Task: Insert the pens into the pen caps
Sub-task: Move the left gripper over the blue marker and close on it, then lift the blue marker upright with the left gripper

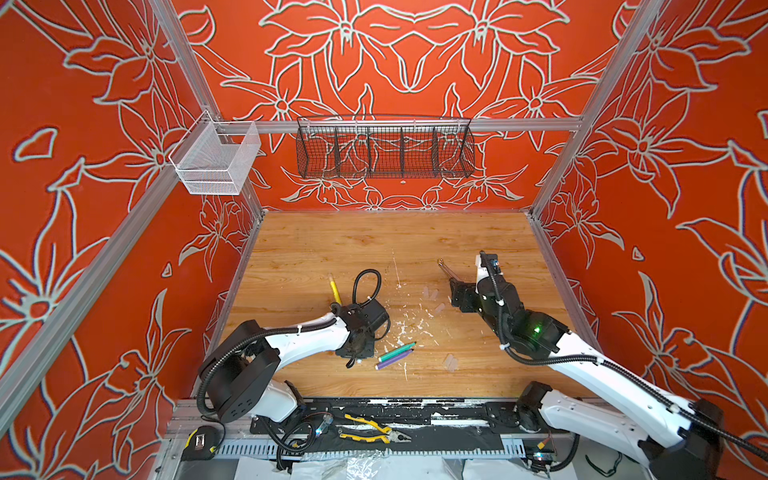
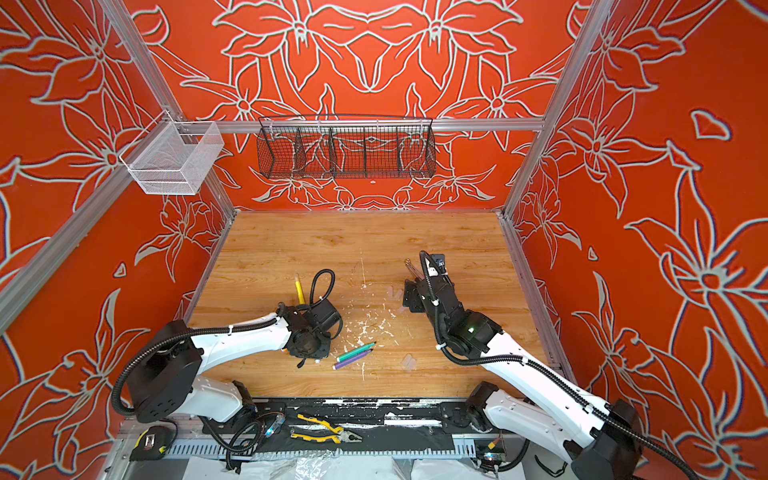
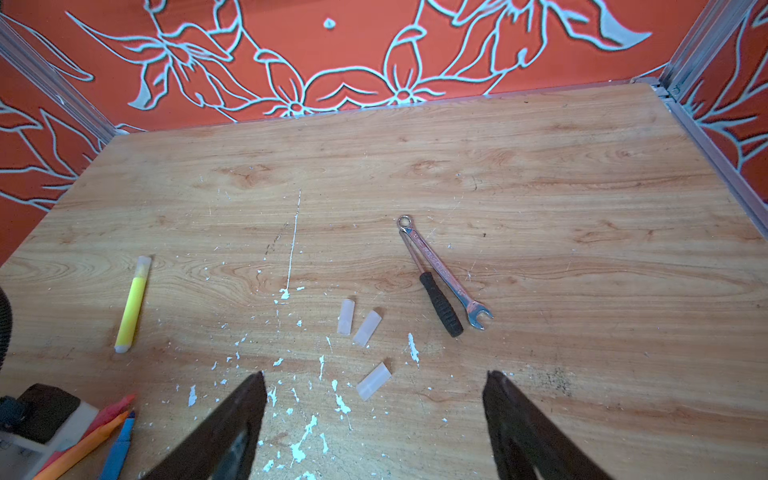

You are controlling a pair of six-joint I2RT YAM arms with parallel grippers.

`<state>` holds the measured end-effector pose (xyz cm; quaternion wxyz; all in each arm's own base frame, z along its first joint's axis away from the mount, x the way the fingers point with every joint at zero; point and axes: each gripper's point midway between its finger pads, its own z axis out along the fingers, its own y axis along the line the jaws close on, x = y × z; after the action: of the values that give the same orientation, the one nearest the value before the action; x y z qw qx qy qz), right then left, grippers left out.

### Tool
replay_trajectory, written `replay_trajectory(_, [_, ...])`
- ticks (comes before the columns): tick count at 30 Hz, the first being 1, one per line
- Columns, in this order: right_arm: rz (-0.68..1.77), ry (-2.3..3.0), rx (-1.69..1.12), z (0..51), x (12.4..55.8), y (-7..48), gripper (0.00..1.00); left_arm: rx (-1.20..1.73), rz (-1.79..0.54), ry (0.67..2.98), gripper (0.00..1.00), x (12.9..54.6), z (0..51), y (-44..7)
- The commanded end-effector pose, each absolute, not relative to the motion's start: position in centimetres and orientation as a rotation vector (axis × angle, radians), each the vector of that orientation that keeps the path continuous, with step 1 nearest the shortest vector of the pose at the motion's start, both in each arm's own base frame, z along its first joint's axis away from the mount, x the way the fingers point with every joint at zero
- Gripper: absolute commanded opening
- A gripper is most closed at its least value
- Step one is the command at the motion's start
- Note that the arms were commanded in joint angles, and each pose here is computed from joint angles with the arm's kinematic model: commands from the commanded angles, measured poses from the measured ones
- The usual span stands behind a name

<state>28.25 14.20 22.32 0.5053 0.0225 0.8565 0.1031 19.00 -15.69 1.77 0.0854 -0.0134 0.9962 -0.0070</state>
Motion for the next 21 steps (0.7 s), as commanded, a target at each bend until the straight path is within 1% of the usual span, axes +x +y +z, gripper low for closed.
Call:
replay_trajectory(1, [0.262, 2.065, 0.066, 22.7, 28.4, 14.2, 0.84, -0.057, 0.116, 3.012, 0.19, 17.7, 0.4, -13.6])
replay_trajectory(10, [0.268, 2.066, 0.071, 22.6, 28.4, 14.3, 0.84, -0.044, 0.005, 2.942, 0.15, 18.3, 2.5, -14.3])
replay_trajectory(21, [0.301, 2.069, 0.134, 21.8, 28.5, 14.3, 0.86, 0.041, -0.19, 2.741, 0.13, 20.7, 9.9, -16.1])
